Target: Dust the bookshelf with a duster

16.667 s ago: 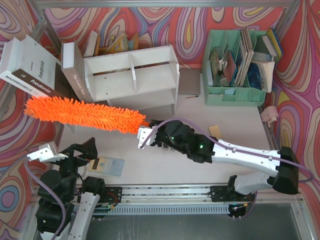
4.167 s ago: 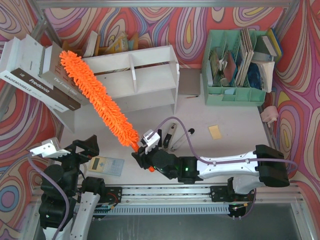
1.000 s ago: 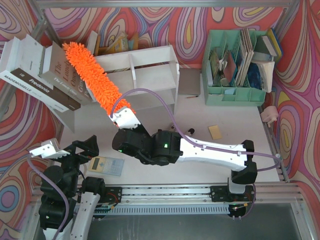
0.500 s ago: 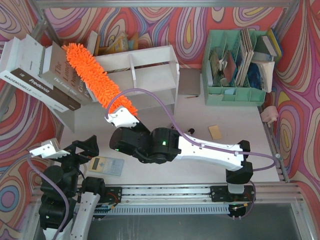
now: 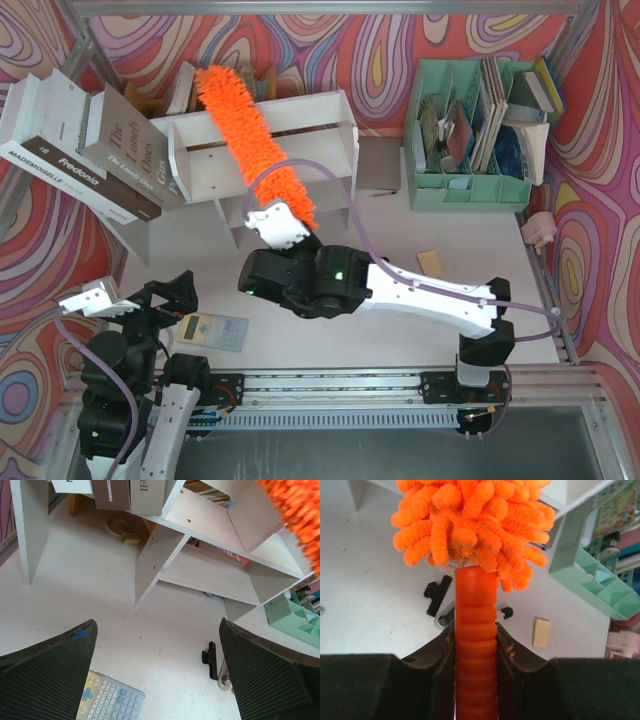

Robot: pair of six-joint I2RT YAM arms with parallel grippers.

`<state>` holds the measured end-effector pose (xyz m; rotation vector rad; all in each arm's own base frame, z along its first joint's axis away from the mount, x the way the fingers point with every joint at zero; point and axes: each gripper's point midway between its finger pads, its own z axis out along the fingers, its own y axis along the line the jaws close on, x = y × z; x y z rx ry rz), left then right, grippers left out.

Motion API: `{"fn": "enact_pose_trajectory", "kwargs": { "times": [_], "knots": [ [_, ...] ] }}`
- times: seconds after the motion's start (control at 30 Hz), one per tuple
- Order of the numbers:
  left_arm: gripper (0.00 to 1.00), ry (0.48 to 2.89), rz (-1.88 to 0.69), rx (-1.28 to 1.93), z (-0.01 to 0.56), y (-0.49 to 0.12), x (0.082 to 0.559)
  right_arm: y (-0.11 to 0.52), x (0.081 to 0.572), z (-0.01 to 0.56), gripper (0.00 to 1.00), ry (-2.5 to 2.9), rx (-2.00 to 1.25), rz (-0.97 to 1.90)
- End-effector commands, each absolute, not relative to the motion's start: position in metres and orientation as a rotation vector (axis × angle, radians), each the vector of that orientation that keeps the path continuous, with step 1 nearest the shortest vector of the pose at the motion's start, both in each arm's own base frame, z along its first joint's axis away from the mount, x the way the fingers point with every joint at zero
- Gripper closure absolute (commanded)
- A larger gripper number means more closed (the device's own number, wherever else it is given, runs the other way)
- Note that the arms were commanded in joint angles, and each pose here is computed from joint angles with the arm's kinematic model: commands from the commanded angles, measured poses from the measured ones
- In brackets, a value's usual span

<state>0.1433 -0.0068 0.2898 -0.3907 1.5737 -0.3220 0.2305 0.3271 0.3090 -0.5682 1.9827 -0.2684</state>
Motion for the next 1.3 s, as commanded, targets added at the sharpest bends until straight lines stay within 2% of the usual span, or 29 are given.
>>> {"fn": "enact_pose_trajectory", "kwargs": {
  "times": [0.0,0.3,0.73,1.03,1.27],
  "knots": [
    [0.01,1.562,-0.326,-0.391,0.292,-0.007,0.147,0.275,0.237,0.362,1.00,1.903,-0.314,-0.245],
    [0.01,1.560,-0.325,-0.393,0.292,-0.007,0.146,0.310,0.234,0.390,1.00,1.824,-0.387,0.053],
    [0.02,1.568,-0.323,-0.393,0.291,-0.007,0.148,0.386,0.226,0.333,1.00,1.896,-0.652,0.106],
    [0.01,1.577,-0.322,-0.393,0.290,-0.008,0.150,0.365,0.236,0.308,1.00,1.945,-0.582,-0.096],
    [0.02,1.584,-0.322,-0.391,0.289,-0.009,0.151,0.311,0.244,0.334,1.00,1.941,-0.383,-0.180]
  ]
}}
